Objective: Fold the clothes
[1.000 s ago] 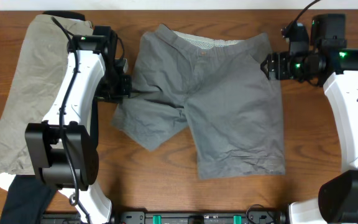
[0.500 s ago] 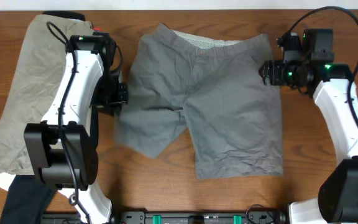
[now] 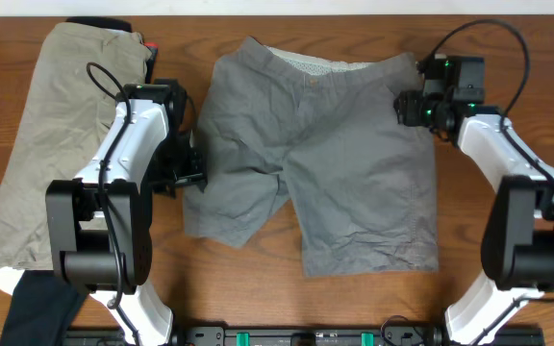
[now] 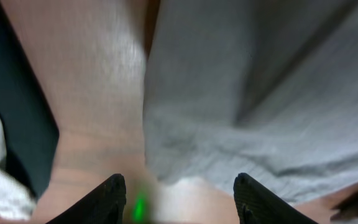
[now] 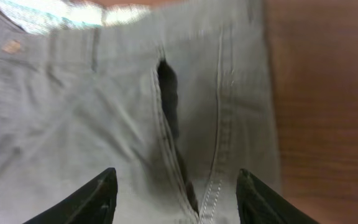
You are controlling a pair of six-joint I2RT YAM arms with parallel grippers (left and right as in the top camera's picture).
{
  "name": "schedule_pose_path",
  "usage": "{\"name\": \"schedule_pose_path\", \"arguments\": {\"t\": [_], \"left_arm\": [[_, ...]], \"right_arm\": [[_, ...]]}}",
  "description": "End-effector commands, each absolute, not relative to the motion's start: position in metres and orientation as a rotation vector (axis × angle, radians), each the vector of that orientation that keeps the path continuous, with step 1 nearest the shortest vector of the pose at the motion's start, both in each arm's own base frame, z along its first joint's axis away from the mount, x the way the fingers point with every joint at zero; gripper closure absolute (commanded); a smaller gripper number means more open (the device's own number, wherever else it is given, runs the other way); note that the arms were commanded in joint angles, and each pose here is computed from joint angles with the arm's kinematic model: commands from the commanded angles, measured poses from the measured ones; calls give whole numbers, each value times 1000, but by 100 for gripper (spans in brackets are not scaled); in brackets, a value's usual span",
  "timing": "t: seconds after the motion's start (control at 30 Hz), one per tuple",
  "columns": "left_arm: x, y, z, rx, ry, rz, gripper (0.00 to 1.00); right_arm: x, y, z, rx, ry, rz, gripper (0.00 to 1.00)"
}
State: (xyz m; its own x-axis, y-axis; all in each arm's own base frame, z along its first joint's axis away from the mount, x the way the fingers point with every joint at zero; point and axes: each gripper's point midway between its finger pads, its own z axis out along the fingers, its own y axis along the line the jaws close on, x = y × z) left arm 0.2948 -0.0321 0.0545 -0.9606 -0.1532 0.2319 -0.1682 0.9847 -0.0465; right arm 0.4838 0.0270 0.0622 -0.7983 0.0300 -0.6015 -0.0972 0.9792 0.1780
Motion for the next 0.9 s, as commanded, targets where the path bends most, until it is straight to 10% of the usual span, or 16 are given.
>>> {"name": "schedule_pose_path", "arguments": {"t": [0.0, 0.27, 0.87], "left_arm": [[305, -31, 55, 272, -2947, 105, 42], [328, -32, 53, 273, -3039, 127, 41], [349, -33, 52, 274, -3123, 149, 32]], "right_arm": [[485, 39, 51, -26, 2488, 332, 46], [484, 58, 28, -37, 2525, 350, 99], [476, -29, -14, 240, 2611, 73, 94]]}}
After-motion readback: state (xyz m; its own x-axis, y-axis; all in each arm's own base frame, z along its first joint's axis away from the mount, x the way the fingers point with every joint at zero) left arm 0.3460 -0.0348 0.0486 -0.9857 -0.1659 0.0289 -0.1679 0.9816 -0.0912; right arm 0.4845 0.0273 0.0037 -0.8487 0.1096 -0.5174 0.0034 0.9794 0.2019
